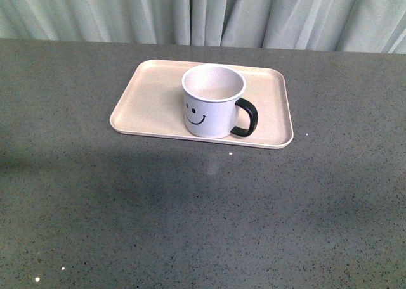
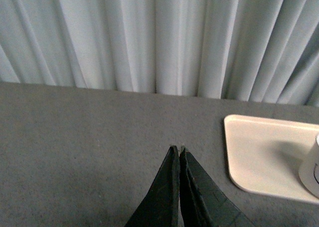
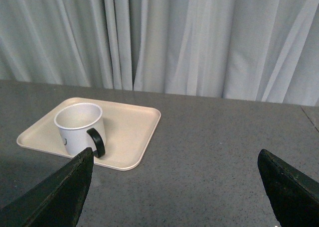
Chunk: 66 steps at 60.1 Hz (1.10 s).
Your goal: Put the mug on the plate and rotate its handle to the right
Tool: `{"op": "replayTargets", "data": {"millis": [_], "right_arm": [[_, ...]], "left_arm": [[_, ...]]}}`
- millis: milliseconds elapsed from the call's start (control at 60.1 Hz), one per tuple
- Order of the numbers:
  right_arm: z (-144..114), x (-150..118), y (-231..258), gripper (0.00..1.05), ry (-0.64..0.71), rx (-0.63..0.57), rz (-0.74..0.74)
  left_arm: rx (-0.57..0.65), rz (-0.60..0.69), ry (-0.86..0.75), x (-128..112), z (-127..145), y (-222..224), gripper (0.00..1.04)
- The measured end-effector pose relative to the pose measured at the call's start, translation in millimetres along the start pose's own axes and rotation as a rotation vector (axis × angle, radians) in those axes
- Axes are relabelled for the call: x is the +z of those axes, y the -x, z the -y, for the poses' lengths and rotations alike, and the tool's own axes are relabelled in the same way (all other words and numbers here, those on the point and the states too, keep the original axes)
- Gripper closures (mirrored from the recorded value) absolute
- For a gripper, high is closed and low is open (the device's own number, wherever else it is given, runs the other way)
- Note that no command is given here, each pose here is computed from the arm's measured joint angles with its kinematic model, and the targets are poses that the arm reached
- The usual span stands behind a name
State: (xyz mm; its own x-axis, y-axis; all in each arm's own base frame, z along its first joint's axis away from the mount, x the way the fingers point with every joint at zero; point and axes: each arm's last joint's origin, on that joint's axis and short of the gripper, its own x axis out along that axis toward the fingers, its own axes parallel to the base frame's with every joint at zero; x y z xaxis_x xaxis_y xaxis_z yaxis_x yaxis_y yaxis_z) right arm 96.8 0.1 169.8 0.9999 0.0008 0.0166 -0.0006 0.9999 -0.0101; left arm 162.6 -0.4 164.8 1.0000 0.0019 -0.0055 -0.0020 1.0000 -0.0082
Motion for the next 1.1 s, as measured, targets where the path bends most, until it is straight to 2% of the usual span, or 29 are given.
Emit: {"op": "replayTargets", "data": {"millis": [416, 1097], "right_arm": [[0, 0, 0, 0.09, 0.000, 0.000, 0.000], [0, 0, 0, 0.09, 0.000, 0.000, 0.000]], "left_arm": [[-0.005, 0.008, 0.000, 3, 0, 28, 1.03], [-0.006, 0.020, 0.000, 6, 0, 49, 1.03]]}}
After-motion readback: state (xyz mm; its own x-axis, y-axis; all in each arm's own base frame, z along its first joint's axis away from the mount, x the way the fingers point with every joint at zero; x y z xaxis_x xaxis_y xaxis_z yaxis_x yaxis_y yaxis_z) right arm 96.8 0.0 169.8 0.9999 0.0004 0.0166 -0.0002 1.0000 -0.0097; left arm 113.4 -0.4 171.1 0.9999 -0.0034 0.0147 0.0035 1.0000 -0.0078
